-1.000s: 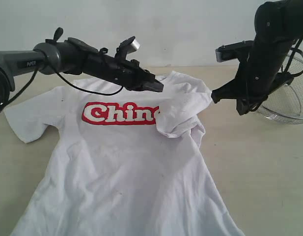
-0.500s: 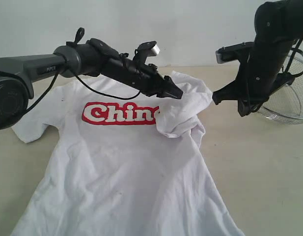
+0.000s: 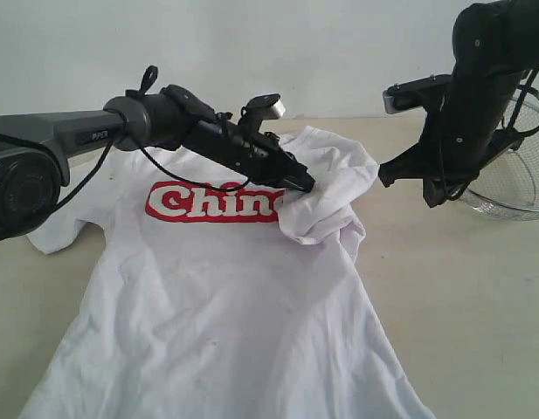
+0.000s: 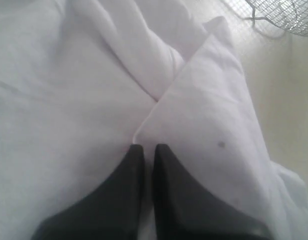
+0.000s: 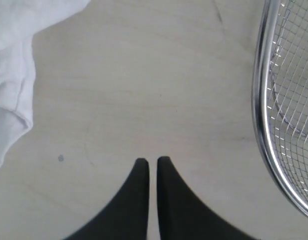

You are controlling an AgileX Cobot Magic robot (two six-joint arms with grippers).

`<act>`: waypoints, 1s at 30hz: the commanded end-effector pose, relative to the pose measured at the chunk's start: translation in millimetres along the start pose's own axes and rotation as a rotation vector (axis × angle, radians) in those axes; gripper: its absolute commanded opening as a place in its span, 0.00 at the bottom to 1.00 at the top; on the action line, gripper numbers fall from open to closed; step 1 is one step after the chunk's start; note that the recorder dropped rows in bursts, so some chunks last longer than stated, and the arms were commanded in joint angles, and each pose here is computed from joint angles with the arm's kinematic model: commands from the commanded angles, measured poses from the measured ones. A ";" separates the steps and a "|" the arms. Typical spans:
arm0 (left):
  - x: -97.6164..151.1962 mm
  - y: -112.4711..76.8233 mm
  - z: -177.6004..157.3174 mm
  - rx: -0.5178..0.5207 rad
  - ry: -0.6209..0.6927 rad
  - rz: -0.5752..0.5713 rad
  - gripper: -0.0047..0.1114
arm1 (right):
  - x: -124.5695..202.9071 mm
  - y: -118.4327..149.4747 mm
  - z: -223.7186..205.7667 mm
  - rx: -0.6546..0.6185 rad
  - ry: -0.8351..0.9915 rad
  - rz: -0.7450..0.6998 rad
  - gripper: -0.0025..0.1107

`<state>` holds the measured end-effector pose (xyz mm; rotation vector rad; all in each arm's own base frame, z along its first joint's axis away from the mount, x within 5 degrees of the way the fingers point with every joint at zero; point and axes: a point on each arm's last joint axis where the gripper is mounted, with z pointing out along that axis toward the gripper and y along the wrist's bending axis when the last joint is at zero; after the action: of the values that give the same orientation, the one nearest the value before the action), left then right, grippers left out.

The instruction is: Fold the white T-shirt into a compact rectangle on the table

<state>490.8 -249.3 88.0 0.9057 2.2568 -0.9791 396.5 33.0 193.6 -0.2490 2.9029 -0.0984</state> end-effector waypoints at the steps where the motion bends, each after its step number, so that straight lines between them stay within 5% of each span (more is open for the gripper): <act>1: -4.5 -7.2 -0.2 0.021 -0.003 0.002 0.08 | -1.4 -4.2 -5.3 0.008 -0.020 -0.006 0.02; 12: -26.9 -7.4 -23.4 -0.002 -0.047 0.024 0.08 | -1.6 -4.2 -5.3 0.008 -0.022 -0.006 0.02; 30: -20.8 30.9 -71.5 -0.086 0.020 -0.058 0.08 | -1.6 -4.7 -5.3 0.014 -0.021 -0.010 0.02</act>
<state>514.0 -192.7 117.4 0.8069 2.3340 -0.8991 396.6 32.8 193.6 -0.2546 2.9023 -0.1032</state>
